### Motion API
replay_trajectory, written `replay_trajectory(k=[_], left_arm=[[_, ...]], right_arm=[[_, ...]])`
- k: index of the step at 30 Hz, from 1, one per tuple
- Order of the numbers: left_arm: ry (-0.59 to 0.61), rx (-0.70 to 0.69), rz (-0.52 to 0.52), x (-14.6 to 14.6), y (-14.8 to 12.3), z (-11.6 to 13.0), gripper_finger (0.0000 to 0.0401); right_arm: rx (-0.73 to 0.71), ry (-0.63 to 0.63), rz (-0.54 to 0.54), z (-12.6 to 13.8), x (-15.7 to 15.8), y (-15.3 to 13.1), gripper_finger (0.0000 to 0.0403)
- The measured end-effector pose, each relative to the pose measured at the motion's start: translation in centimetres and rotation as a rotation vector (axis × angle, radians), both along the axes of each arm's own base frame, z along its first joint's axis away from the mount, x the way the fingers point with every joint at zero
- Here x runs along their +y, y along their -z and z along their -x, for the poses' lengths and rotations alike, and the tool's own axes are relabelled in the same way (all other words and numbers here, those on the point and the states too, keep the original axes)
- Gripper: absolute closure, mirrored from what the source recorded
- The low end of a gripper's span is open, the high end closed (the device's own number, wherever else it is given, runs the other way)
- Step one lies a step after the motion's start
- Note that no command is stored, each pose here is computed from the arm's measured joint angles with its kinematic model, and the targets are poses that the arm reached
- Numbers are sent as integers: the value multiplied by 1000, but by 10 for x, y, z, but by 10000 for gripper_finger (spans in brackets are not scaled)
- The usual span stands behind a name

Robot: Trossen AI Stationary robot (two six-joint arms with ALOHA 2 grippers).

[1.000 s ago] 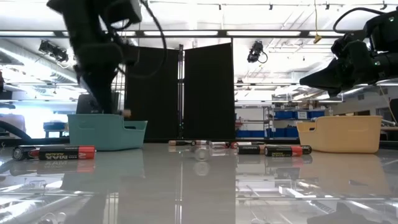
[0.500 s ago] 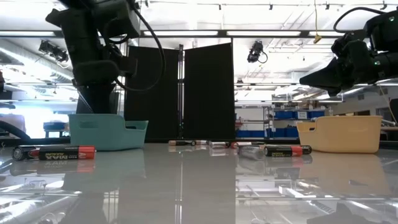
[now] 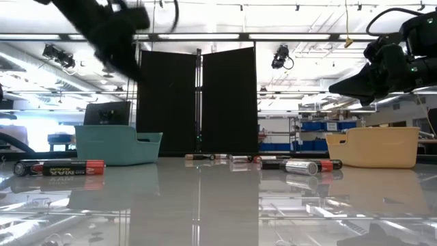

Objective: Sort batteries
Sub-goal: Put the silver battery into the yellow bin

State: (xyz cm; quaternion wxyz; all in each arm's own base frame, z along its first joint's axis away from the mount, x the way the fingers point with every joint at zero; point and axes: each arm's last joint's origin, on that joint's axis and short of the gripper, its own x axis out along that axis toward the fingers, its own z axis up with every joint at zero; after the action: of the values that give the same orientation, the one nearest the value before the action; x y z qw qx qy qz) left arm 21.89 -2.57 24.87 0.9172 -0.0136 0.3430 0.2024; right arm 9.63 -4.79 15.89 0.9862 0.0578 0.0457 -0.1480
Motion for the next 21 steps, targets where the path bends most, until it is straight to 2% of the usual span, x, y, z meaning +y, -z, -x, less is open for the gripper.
replay_trajectory(k=[4,8,13,21], left_arm=[[123,-159,-16,-7,-10,3,391],[236,-277,18,-8,5,7,397],[343,-378,13,-8,21,15,397],[378,-463,-34,0,41,34,397]], right_arm=[[-2,1,1,0,0,0,375],[-17,2,10,0,0,-2,375],[-20,2,12,0,0,-2,373],[-139,1,80,0,0,-15,375]])
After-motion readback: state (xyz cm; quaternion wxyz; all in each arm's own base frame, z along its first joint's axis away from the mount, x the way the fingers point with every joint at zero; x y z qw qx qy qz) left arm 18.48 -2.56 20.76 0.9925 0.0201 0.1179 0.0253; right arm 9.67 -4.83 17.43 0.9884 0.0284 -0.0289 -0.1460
